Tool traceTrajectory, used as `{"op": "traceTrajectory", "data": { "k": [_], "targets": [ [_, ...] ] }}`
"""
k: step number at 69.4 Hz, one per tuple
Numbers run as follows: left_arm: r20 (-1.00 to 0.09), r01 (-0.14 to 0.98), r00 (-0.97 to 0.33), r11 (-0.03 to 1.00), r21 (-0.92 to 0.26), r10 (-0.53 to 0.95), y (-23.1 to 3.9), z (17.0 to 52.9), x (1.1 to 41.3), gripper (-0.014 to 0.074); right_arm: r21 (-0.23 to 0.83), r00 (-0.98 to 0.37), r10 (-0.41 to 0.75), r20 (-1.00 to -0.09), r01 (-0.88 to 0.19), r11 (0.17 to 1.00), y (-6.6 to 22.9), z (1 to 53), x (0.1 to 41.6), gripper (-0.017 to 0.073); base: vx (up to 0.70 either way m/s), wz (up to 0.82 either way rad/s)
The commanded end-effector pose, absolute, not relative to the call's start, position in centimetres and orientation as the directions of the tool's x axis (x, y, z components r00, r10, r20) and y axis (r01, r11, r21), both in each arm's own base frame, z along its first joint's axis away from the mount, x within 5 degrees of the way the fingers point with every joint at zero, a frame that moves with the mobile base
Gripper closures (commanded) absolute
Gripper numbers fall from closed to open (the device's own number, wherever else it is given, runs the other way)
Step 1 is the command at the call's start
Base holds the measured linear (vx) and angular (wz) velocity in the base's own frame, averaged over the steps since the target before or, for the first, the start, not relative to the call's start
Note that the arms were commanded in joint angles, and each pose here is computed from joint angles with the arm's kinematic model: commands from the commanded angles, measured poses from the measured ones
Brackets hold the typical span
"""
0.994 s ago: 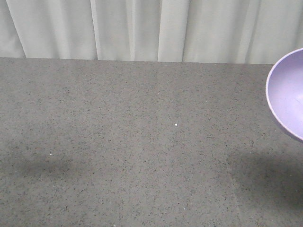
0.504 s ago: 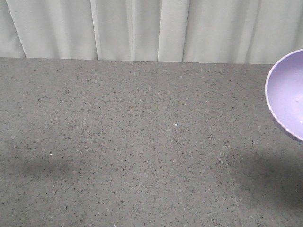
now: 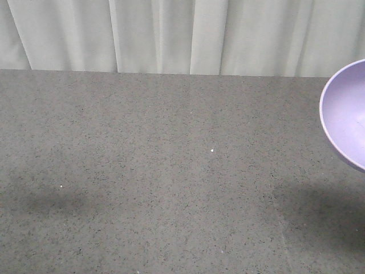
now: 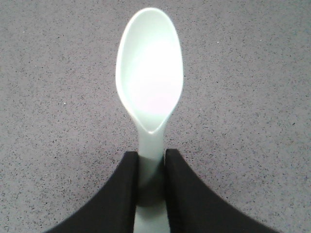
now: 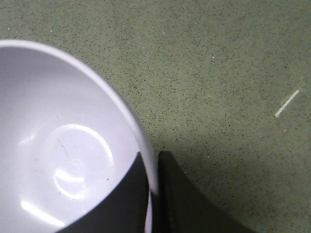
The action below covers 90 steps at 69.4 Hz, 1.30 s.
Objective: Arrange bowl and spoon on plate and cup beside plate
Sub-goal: 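Pinch the bowl rim with the right gripper and lift it, then turn the base toward the counter with the pale blue plate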
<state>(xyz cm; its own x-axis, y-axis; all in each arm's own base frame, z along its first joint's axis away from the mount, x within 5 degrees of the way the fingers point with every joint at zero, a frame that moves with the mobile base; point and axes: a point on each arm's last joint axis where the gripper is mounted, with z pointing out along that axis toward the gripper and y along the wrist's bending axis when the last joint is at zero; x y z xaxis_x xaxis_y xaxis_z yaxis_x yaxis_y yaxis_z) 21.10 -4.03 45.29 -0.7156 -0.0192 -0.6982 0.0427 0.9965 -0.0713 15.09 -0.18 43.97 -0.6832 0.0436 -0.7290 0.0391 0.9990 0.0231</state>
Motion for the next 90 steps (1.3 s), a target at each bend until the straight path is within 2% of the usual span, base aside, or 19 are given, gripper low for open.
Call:
{"op": "traceTrajectory", "data": {
  "k": [1, 90],
  "targets": [
    [-0.768, 0.059, -0.64, 0.995, -0.084, -0.027, -3.99, 46.94, 20.45, 0.06, 0.016, -0.612, 0.036, -0.79, 0.038, 0.999, -0.29, 45.28, 15.0, 0.0562, 0.0, 0.0],
    [-0.768, 0.059, -0.64, 0.995, -0.084, -0.027, -3.99, 46.94, 20.45, 0.06, 0.016, -0.624, 0.037, -0.78, 0.039, 0.999, -0.29, 45.17, 14.91, 0.0562, -0.01, -0.03]
  ]
}}
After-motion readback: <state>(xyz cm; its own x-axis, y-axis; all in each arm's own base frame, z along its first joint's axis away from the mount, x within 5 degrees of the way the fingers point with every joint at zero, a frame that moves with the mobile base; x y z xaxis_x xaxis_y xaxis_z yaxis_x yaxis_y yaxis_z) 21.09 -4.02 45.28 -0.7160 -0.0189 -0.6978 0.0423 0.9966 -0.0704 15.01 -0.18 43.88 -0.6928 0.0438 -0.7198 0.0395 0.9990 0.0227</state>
